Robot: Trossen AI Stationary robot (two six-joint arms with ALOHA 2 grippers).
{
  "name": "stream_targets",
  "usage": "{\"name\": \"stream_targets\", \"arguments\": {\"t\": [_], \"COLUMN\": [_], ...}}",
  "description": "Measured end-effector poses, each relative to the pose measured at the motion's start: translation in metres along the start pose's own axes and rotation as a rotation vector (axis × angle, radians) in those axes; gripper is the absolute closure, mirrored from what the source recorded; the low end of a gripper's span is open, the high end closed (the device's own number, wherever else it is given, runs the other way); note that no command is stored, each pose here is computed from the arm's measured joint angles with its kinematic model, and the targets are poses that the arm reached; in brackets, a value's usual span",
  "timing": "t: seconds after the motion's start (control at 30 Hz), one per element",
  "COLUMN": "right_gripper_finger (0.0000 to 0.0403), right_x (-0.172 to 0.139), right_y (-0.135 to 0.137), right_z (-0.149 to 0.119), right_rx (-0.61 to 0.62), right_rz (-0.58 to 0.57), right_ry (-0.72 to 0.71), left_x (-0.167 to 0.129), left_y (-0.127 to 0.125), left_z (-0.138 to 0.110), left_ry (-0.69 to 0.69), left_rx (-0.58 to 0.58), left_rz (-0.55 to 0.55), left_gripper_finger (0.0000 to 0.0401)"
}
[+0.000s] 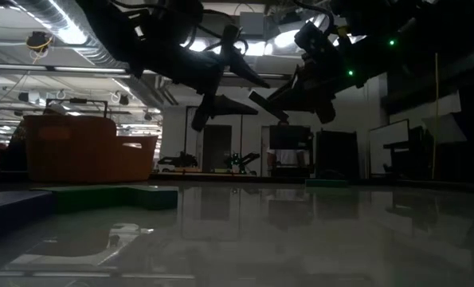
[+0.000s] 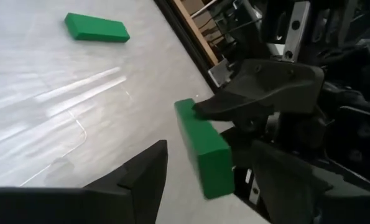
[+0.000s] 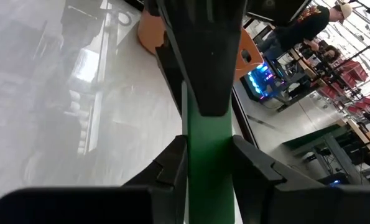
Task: Sort blocks by size
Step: Put the big green block into the orange bin
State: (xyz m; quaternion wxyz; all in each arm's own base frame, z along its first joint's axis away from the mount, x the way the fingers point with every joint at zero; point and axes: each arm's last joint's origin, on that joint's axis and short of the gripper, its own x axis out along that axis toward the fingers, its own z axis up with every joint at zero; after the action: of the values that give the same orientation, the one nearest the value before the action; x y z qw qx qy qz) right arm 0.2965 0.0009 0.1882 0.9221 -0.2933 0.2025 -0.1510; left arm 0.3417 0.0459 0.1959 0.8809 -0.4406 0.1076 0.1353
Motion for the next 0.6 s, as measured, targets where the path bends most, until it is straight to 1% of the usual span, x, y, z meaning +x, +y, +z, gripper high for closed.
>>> {"name": "stream_targets", "arguments": {"t": [0.07,0.13,0.3,0.47,0.6], "right_gripper_finger": [0.0306,0.0306,0.0306,0.0306,0.0299], "right_x": [0.0000,0.0000,0.0000,0.0000,0.0000], "right_y": [0.0000,0.0000,-0.0001,-0.0002,-0.0002], "right_z": [0.0000,0.0000,0.0002,0.0000,0.0000], "right_rx": [0.000,0.000,0.001,-0.006,-0.002], "right_rz": [0.000,0.000,-0.001,-0.007,-0.006], "right_ry": [0.000,0.000,-0.002,0.003,0.003], "left_x": [0.0021,0.0024,0.0025,0.0025,0.0025], "left_y": [-0.0016,-0.0022,-0.0019,-0.0006,-0.0002], "left_z": [0.0015,0.0020,0.0022,0.0014,0.0017], "left_ry": [-0.009,-0.009,-0.007,-0.002,-0.003], "left_rx": [0.000,0.001,0.019,0.009,0.025], "left_rz": [-0.001,0.006,0.010,0.025,0.027], "left_gripper_finger": [0.0196,0.0217,0.0288,0.0360,0.0363]}}
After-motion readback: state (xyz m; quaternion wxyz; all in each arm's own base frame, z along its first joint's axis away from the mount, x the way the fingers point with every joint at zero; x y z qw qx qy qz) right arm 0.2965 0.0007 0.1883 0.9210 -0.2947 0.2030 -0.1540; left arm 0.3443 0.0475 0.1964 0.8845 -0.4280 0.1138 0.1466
